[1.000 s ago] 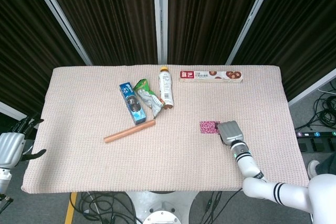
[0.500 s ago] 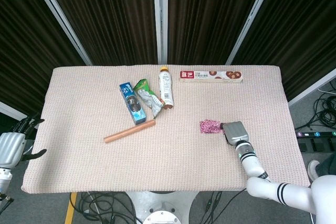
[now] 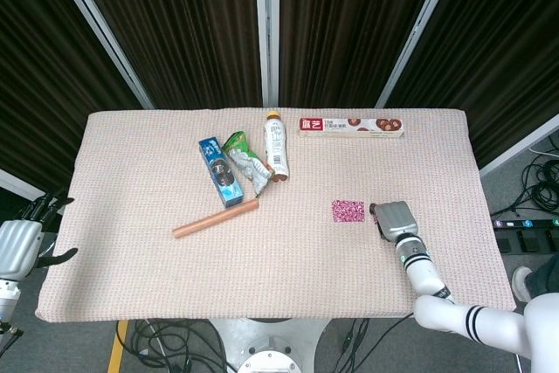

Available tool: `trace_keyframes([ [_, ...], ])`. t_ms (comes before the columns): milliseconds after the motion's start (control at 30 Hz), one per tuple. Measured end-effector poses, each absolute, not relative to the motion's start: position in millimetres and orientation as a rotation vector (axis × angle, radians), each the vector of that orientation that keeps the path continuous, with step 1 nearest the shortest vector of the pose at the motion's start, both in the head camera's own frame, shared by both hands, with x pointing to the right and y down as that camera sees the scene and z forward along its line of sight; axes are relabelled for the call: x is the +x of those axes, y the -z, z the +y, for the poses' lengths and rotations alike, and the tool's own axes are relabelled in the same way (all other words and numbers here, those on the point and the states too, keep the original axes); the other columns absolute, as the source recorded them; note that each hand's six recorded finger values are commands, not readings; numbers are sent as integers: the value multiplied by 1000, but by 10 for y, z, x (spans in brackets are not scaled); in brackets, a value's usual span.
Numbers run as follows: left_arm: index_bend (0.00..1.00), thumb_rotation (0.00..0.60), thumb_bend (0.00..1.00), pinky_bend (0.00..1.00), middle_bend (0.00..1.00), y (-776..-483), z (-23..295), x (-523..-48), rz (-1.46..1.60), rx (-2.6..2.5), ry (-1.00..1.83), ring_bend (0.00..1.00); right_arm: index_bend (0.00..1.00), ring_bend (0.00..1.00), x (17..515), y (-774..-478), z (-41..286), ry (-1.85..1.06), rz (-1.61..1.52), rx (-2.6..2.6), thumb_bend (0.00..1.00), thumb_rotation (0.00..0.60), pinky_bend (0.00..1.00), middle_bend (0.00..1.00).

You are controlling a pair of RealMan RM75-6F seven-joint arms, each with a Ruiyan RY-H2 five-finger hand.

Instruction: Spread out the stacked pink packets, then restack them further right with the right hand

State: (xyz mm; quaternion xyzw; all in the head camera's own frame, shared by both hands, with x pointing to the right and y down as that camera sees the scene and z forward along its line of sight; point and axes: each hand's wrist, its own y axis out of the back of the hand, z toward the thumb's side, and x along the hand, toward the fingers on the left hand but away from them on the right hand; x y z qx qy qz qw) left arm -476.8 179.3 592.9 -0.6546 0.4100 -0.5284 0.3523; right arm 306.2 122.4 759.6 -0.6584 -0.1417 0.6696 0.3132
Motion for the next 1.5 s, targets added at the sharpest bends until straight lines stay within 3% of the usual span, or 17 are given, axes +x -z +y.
trace_keyframes([
  [733, 244, 600, 16, 302, 183, -5907, 1778, -4825, 1077, -1687, 1370, 170, 260, 1000, 2625, -7622, 1175, -1684, -364, -1760, 655, 600, 962, 1000],
  [1500, 244, 600, 16, 300, 183, -5923, 1792, -4854, 1080, -1693, 1376, 169, 234, 1000, 2614, -7727, 1173, -1716, -349, -1748, 656, 600, 961, 1000],
])
